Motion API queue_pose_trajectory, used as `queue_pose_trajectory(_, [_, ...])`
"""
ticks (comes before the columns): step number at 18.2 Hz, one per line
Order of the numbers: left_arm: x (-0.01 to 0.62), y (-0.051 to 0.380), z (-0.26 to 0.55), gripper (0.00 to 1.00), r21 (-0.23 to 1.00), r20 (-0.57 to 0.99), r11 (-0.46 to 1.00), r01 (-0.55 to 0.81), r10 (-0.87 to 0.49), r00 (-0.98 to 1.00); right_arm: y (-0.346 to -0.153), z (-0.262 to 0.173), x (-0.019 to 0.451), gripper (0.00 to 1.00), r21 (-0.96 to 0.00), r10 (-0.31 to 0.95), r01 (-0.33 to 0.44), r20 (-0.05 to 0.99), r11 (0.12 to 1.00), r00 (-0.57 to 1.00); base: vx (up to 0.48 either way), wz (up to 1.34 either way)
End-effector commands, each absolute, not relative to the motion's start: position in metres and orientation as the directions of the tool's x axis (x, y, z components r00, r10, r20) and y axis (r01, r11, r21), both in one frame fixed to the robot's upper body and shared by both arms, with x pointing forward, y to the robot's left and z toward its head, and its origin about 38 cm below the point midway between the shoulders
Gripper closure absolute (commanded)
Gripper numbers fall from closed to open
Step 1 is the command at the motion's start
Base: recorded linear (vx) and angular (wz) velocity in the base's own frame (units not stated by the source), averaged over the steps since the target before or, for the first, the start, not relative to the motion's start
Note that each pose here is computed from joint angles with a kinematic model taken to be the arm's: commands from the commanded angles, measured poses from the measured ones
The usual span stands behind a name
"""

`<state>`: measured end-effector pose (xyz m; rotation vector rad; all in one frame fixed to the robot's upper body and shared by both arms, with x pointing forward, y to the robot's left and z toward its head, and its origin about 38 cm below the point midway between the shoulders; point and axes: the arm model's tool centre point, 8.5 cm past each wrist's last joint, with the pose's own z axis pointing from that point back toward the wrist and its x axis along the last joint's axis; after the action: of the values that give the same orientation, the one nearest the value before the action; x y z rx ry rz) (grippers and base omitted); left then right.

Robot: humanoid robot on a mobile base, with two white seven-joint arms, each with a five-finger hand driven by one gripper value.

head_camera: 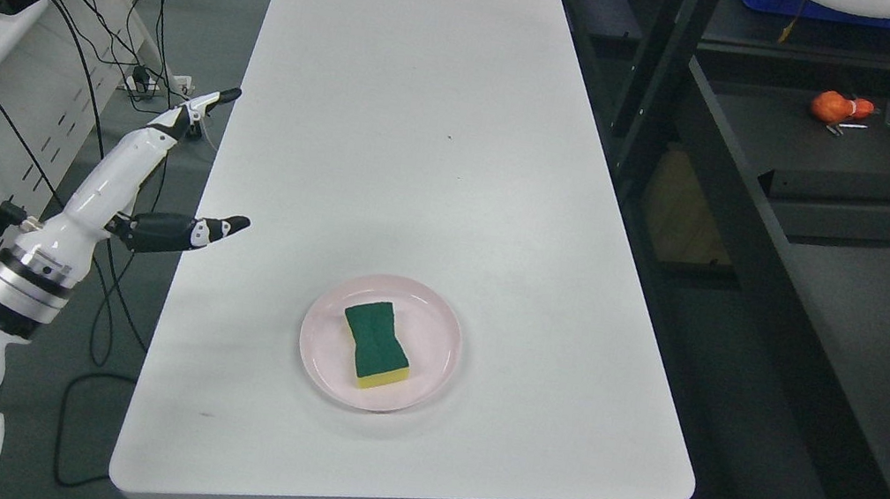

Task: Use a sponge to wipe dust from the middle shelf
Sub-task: 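Raise the left hand and reach toward the sponge on the pink plate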

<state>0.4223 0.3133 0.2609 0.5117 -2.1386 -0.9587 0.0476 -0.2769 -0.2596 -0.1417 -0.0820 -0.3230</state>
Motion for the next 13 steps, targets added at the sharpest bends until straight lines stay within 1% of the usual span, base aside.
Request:
queue_pose_trajectory(1, [0.441, 0.294, 0.247, 0.06, 0.856, 0.403, 0.514, 0.058, -0.591, -0.699, -0.287, -0.259, 0.046, 0.0, -0.144, -0.315, 0.319, 0.053, 0.937, 0.948, 0.0, 0.0])
queue_pose_trajectory(3, [0.441, 0.291, 0.241, 0.07, 0.884, 0.384, 0.459, 0.086, -0.61, -0.693, -0.287, -0.259, 0.046, 0.0, -0.144, -0.315, 0.319, 0.053, 0.937, 0.948, 0.0, 0.0])
queue_pose_trajectory(5, [0.45, 0.297, 0.24, 0.06, 0.921, 0.338, 0.382, 0.076, -0.69, -0.64, -0.287, -0.259, 0.046, 0.0, -0.144, -0.315, 0.319, 0.053, 0.937, 0.948, 0.0, 0.0])
queue_pose_trajectory(8, [0.46, 0.304, 0.232, 0.06, 0.946, 0.315, 0.298, 0.126, -0.765, -0.562, -0.287, -0.259, 0.046, 0.0, -0.144, -0.315, 0.319, 0.053, 0.937, 0.948, 0.0, 0.0])
queue_pose_trajectory(9, [0.461, 0.299, 0.228, 0.06, 0.96, 0.279, 0.238, 0.148, -0.778, -0.563, -0.287, -0.259, 0.046, 0.0, -0.144, -0.315, 0.319, 0.053, 0.937, 0.948, 0.0, 0.0])
queue_pose_trajectory(10, [0.462, 0.286, 0.224, 0.06, 0.972, 0.232, 0.159, 0.174, -0.766, -0.599, -0.287, -0.259, 0.046, 0.0, -0.146, -0.315, 0.319, 0.053, 0.936, 0.948, 0.0, 0.0])
queue_pose_trajectory(12, [0.466, 0.261, 0.236, 0.07, 0.983, 0.104, -0.031, 0.178, -0.712, -0.695, -0.287, -0.259, 0.046, 0.0, -0.146, -0.315, 0.319, 0.053, 0.936, 0.948, 0.0, 0.0])
queue_pose_trajectory(13, [0.468, 0.245, 0.24, 0.07, 0.982, 0.068, -0.084, 0.169, -0.679, -0.731, -0.287, -0.259, 0.046, 0.0, -0.144, -0.315, 0.319, 0.053, 0.937, 0.948, 0.0, 0.0])
